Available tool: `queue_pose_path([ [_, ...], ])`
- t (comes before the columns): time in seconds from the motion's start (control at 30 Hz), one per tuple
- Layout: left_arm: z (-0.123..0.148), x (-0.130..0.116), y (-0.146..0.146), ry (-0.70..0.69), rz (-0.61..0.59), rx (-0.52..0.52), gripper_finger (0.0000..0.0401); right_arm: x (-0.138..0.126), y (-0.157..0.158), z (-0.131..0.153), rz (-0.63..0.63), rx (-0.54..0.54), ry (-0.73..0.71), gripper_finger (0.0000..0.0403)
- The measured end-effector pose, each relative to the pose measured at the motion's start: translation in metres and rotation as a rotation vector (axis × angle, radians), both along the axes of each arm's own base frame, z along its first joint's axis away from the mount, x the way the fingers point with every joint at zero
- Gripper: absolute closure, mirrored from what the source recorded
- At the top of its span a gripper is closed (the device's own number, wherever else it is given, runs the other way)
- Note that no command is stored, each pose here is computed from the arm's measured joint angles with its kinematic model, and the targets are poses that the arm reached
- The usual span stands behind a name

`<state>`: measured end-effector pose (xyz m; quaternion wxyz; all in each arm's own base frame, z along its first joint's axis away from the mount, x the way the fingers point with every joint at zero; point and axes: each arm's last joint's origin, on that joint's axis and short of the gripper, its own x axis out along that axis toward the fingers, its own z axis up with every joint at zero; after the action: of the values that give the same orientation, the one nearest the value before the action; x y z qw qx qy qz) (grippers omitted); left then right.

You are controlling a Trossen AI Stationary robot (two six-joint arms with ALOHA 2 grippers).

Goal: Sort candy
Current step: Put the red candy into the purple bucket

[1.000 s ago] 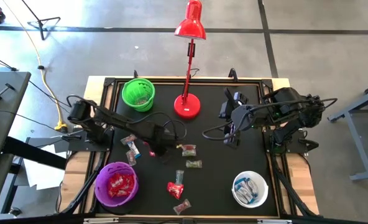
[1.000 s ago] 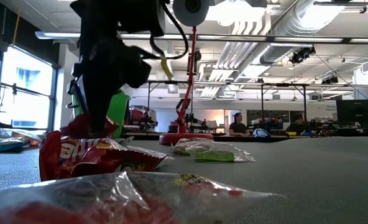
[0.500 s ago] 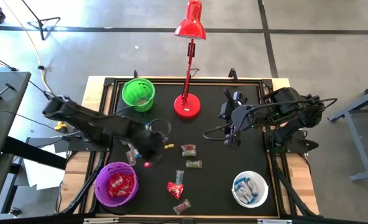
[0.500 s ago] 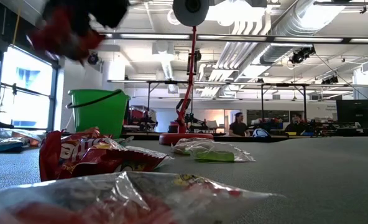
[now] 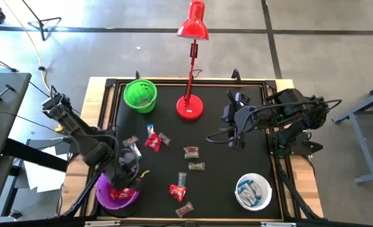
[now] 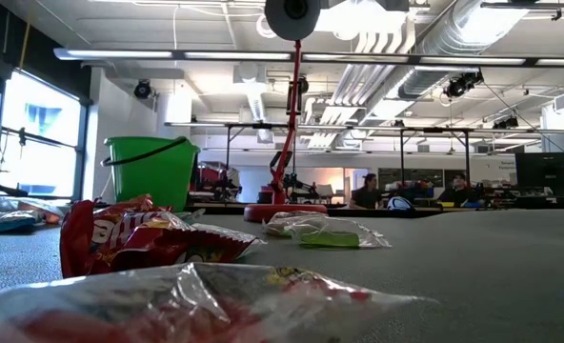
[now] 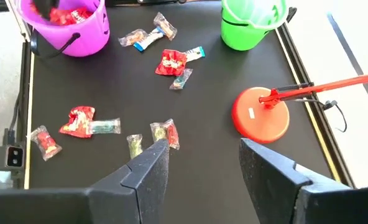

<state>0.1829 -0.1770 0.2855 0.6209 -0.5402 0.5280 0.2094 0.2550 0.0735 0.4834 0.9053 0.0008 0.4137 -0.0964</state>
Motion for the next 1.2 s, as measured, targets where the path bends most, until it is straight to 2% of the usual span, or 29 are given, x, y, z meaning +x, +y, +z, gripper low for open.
queue_pose_path([
  [0.1, -0.005, -0.014, -0.002, 0.052, 0.086, 0.085, 0.0364, 0.001, 0.000, 0.000, 0.008, -0.008, 0.001, 0.0211],
  [0.17, -0.007, -0.020, -0.004, 0.088, 0.115, 0.105, 0.0364, 0.002, 0.001, -0.001, 0.008, -0.010, 0.005, 0.0211],
  [0.37, -0.009, -0.036, -0.005, 0.151, 0.098, 0.170, 0.0364, 0.003, 0.001, -0.002, 0.008, -0.011, 0.010, 0.0211],
  [0.57, -0.013, -0.039, -0.002, 0.180, 0.077, 0.217, 0.0359, 0.003, 0.001, -0.002, 0.009, -0.010, 0.011, 0.0211],
  [0.77, -0.013, -0.038, -0.002, 0.151, -0.032, 0.250, 0.0322, 0.003, 0.001, -0.002, -0.008, 0.005, 0.007, 0.0211],
  [1.13, -0.012, -0.036, 0.001, 0.019, -0.254, 0.412, 0.0238, 0.003, 0.001, -0.002, -0.117, 0.097, -0.018, 0.0211],
  [1.2, -0.012, -0.035, 0.002, 0.021, -0.251, 0.413, 0.0232, 0.003, 0.001, -0.002, -0.133, 0.111, -0.022, 0.0211],
])
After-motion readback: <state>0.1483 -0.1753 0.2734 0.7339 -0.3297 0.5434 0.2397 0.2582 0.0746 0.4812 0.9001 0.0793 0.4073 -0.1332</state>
